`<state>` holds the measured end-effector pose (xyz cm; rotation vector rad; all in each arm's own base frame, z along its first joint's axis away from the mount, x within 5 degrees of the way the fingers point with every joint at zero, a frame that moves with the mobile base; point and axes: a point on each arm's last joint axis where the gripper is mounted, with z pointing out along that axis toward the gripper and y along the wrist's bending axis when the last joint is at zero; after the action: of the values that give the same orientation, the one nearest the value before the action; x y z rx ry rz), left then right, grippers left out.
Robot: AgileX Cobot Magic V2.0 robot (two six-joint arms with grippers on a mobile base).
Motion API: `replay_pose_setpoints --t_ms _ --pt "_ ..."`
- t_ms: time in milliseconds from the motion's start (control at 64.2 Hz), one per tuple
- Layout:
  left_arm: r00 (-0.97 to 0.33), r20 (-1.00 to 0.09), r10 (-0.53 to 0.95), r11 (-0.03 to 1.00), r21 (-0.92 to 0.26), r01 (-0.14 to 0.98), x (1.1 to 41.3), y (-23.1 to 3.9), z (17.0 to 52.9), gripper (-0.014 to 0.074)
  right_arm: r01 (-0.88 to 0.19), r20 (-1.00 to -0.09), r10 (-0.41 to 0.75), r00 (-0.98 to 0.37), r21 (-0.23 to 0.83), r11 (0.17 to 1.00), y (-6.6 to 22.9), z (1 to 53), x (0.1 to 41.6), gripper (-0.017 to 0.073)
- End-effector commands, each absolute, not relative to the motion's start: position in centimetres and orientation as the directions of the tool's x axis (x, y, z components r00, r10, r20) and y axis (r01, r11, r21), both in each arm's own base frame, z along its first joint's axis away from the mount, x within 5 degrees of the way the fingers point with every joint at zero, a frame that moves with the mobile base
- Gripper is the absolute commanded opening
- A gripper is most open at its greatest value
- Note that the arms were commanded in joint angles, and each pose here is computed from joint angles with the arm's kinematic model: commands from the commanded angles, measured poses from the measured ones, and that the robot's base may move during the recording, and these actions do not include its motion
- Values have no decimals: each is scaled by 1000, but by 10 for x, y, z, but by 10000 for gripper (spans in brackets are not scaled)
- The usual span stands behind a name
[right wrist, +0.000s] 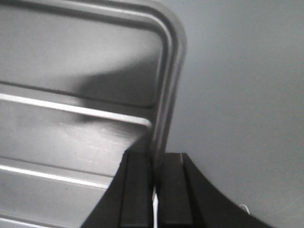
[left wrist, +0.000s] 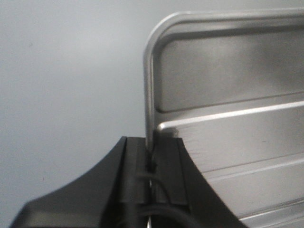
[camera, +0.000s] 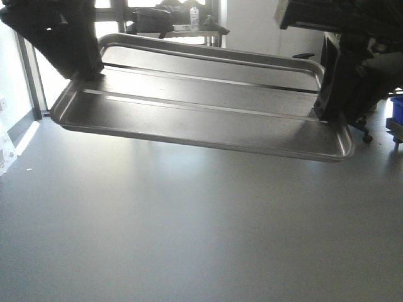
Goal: Grab silver tray and stack on right shelf
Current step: 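Hold the tray level in both grippers while the base drives to another shelf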
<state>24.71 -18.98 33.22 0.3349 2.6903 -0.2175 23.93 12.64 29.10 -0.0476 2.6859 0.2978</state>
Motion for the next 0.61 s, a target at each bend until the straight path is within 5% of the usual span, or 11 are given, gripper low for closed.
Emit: replay_pose_setpoints --t_ms 0,591 --pt "-838 -513 186 947 -132 292 242 -188 357 -94 -126 -515 0 -857 209 970 125 310 240 57" --pt "-838 -513 186 947 -132 292 242 -188 357 -94 -126 -515 0 -857 209 970 125 310 240 57"
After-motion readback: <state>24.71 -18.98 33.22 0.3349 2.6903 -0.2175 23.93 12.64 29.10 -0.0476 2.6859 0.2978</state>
